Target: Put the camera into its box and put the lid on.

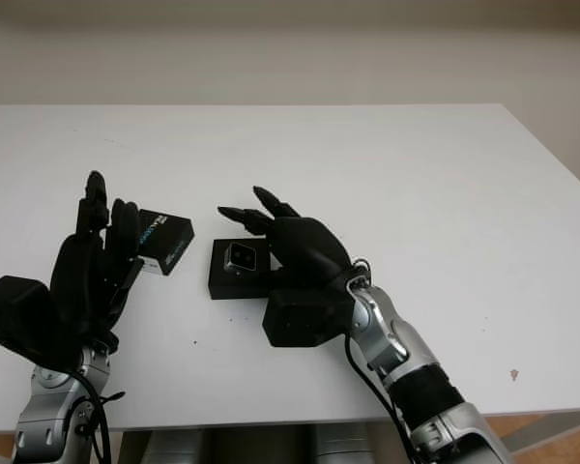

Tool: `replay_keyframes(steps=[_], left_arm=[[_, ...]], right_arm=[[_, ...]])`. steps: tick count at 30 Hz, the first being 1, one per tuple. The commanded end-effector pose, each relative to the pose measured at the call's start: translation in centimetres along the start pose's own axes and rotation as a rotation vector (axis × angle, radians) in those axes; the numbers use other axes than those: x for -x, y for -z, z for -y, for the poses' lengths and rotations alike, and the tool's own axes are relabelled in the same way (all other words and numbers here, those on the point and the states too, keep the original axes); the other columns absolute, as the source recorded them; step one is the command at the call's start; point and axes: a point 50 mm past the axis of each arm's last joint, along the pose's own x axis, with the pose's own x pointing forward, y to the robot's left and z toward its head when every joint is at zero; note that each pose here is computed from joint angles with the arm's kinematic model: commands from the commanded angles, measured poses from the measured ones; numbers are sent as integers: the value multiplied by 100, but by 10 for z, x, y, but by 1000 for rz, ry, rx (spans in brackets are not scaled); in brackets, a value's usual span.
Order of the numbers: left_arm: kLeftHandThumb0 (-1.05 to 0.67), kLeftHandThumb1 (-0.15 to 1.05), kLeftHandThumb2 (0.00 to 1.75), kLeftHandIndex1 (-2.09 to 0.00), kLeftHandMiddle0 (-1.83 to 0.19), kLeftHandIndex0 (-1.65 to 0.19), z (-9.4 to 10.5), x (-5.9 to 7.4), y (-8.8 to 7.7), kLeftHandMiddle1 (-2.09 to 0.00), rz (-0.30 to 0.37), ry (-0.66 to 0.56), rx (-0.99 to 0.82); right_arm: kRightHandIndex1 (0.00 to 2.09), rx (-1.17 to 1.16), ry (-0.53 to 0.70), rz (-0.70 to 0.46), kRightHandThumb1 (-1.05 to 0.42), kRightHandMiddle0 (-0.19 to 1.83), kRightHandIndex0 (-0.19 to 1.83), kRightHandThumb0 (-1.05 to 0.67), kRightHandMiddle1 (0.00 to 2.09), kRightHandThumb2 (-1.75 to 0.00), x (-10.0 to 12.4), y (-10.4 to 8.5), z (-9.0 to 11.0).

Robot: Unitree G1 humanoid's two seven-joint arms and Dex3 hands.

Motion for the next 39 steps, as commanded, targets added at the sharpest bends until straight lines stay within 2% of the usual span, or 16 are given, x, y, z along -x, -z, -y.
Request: replay_keyframes(steps=[1,4,7,25,31,39], left_arm=[[-57,105,50,-6,14,16,1,0,-4,-6,21,1,3],[-57,105,51,-6,14,16,1,0,-3,-6,21,3,0],[-57,105,51,-6,15,16,1,0,-4,-5,22,2,2],[-58,105,50,-6,14,16,1,1,-3,-5,17,-4,0],[-57,105,51,-5,14,16,1,1,-4,-5,22,1,-3],[-58,105,51,-5,14,16,1,1,-3,-5,16,0,-5]], right_arm=[[13,8,29,-12,-95,34,27,-58,43,-5,0,3,0],[11,25,36,-33,-94,27,32,-61,63,-5,-1,6,-1],[10,42,24,-48,-93,24,32,-64,71,-5,-1,8,-3],[9,80,4,-68,-93,29,35,-65,79,-5,0,10,-12],[9,102,18,-48,-93,26,39,-63,101,-5,1,7,-16],[14,221,81,4,-94,32,48,-62,117,-6,3,5,-22]])
